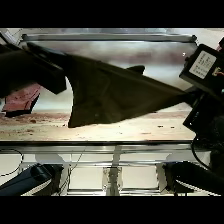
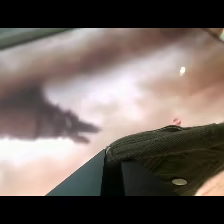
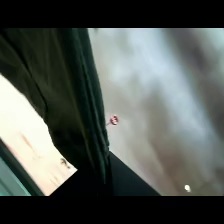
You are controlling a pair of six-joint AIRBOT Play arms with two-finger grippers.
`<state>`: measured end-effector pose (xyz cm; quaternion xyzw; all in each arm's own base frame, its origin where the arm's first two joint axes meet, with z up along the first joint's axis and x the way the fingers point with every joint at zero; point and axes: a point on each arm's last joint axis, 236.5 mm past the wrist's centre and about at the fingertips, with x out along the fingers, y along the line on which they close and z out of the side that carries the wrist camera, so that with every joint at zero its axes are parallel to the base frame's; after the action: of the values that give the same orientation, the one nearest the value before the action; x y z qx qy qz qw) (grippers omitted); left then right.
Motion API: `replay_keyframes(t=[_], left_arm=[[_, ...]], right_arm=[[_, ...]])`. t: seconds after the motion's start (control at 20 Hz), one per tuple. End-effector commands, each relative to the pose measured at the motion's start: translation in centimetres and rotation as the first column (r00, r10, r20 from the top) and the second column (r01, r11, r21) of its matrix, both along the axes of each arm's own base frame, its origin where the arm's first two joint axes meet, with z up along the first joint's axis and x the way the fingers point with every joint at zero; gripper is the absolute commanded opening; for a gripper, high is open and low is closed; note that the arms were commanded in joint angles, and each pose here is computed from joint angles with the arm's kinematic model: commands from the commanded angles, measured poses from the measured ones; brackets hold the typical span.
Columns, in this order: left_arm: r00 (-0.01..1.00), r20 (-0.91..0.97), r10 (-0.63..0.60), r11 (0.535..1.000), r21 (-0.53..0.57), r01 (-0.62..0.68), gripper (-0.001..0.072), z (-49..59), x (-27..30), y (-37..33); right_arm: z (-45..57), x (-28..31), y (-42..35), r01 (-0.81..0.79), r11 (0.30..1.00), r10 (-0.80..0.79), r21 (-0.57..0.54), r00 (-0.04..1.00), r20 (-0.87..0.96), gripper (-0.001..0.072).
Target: Fold the clothes and pants, and hang the long-sleeved shirts on hangers.
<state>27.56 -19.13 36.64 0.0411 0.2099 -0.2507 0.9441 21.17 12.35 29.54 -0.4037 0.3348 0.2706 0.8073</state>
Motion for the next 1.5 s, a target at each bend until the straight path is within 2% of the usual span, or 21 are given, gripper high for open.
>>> replay_keyframes(t=[0.0, 0.15, 0.25, 0.35, 0.45, 0.7, 0.9, 1.05, 1.25, 1.35, 1.45], left_arm=[[0.974, -0.218, 0.067, 0.991, 0.130, -0.039, 0.0066, -6.0, -0.1, 0.7], [0.925, -0.353, 0.140, 0.966, 0.255, -0.049, 0.0067, -10.7, 0.8, 1.0], [0.902, -0.382, 0.200, 0.944, 0.320, -0.074, 0.0067, -12.9, 2.7, 1.4], [0.898, -0.319, 0.303, 0.894, 0.422, -0.151, 0.0066, -14.1, 5.9, 3.3], [0.909, -0.241, 0.339, 0.845, 0.504, -0.182, 0.0066, -14.8, 8.9, 4.2], [0.955, -0.146, 0.260, 0.842, 0.519, -0.150, 0.0066, -16.9, 15.3, 2.0], [0.963, -0.101, 0.251, 0.822, 0.548, -0.157, 0.0066, -19.8, 20.1, 2.1], [0.973, -0.082, 0.215, 0.809, 0.574, -0.130, 0.0066, -21.7, 22.4, 1.8], [0.986, -0.075, 0.151, 0.774, 0.629, -0.071, 0.0066, -23.1, 23.3, 1.3], [0.987, -0.096, 0.128, 0.738, 0.674, -0.030, 0.0066, -24.0, 23.1, 1.7], [0.979, -0.155, 0.129, 0.690, 0.723, 0.023, 0.0066, -25.7, 22.1, 2.8]], right_arm=[[-0.8, -1.5, 1.6, -0.071, 0.997, 0.073, 0.025, 0.995, -0.072, 0.0016], [-1.9, -1.1, 2.7, -0.089, 0.996, 0.088, -0.004, 0.990, -0.107, 0.0015], [-3.2, 0.1, 3.4, -0.100, 0.993, 0.090, -0.064, 0.986, -0.137, 0.0015], [-4.2, 2.8, 3.3, -0.053, 0.994, 0.039, -0.094, 0.989, -0.141, 0.0015], [-4.7, 6.7, 2.3, 0.031, 0.996, -0.041, -0.089, 0.993, -0.109, 0.0016], [-8.1, 14.3, 0.2, 0.117, 0.993, -0.113, 0.015, 0.978, -0.173, 0.0017], [-12.1, 18.9, -1.8, 0.162, 0.985, -0.145, 0.054, 0.958, -0.246, 0.0016], [-14.5, 22.5, -2.1, 0.178, 0.982, -0.159, 0.064, 0.960, -0.231, 0.0016], [-17.7, 23.5, -1.7, 0.177, 0.983, -0.157, 0.042, 0.944, -0.291, 0.0016], [-18.8, 22.7, -1.1, 0.172, 0.983, -0.144, 0.056, 0.929, -0.340, 0.0017], [-20.6, 20.1, -0.2, 0.170, 0.982, -0.112, 0.084, 0.879, -0.464, 0.0017]])
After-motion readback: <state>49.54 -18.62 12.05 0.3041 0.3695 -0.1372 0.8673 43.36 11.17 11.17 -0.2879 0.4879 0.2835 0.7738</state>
